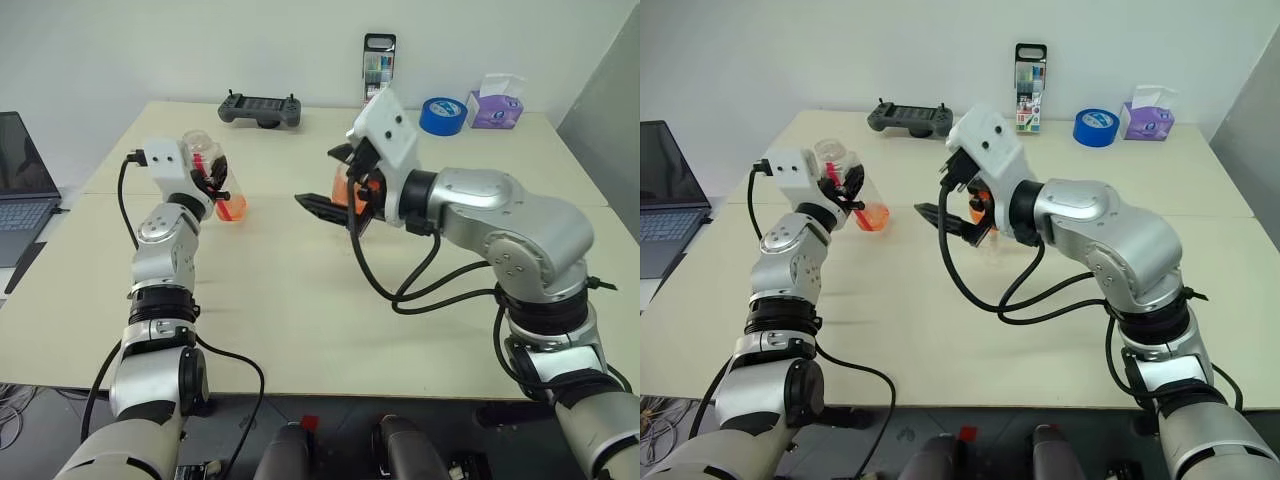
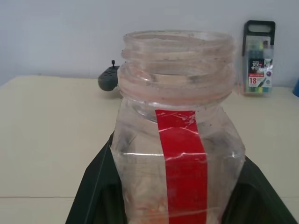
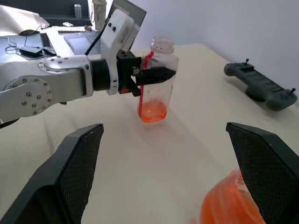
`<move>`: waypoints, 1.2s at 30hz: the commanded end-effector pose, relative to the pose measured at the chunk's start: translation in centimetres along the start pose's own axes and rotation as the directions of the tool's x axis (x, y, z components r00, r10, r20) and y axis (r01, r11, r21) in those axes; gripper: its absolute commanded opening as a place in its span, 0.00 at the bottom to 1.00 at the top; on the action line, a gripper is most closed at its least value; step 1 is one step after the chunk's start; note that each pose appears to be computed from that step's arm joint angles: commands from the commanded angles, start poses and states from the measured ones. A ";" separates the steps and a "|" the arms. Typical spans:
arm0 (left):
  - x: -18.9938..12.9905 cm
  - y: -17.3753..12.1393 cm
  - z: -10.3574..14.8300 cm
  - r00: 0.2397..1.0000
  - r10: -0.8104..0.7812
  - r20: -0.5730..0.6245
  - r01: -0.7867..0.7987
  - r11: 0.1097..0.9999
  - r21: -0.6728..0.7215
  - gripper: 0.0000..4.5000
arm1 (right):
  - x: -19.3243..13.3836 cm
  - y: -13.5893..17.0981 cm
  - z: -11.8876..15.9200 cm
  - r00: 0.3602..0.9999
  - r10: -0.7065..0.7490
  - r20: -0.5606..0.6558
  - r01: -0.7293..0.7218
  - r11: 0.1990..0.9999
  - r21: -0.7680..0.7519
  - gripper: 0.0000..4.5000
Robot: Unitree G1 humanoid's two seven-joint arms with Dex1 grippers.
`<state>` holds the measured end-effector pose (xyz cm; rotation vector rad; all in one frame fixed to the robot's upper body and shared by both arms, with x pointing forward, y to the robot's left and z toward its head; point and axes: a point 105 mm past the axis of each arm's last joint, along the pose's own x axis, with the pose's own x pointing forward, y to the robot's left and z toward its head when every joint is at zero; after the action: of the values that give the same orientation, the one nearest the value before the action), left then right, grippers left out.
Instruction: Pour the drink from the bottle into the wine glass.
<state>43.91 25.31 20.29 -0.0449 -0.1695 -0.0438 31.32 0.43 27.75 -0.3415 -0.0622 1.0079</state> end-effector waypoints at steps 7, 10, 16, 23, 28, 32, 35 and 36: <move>-0.3 -0.1 -1.3 0.998 -0.036 -0.057 0.041 0.996 0.080 0.38 | 0.3 1.2 2.0 0.996 0.068 0.058 -0.065 0.997 -0.049 1.00; -0.4 0.2 -1.5 0.998 -0.008 -0.062 0.014 0.995 0.097 0.38 | 0.3 1.0 1.8 0.997 0.057 0.054 -0.055 0.997 -0.052 1.00; -0.7 0.5 -2.0 0.997 0.012 -0.077 -0.004 0.994 0.111 0.82 | 0.3 0.6 1.8 0.998 0.044 0.054 -0.041 0.997 -0.061 1.00; -2.0 0.0 -2.5 0.994 -0.026 -0.102 0.041 0.989 0.145 0.99 | 0.2 0.2 2.2 0.997 0.029 0.075 -0.023 0.997 -0.077 1.00; -2.6 0.3 -2.5 0.994 -0.004 -0.111 0.020 0.989 0.146 0.99 | 0.1 -0.1 2.4 0.996 0.019 0.085 -0.011 0.996 -0.084 1.00; -3.1 0.5 -2.0 0.994 -0.001 -0.107 0.017 0.989 0.144 0.99 | 0.0 -0.4 2.5 0.996 0.016 0.086 -0.007 0.996 -0.094 1.00; -3.8 0.5 -1.5 0.994 -0.020 -0.111 0.037 0.988 0.150 0.99 | -0.2 -0.6 2.5 0.996 0.014 0.085 -0.005 0.994 -0.107 1.00; -4.2 0.5 -1.2 0.993 -0.033 -0.111 0.049 0.988 0.147 0.99 | -0.2 -0.7 2.5 0.996 0.010 0.083 -0.001 0.994 -0.111 1.00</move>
<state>40.61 25.59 16.26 0.0960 -0.0081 -0.0651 31.64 0.70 28.21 -0.3868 -0.1071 1.0331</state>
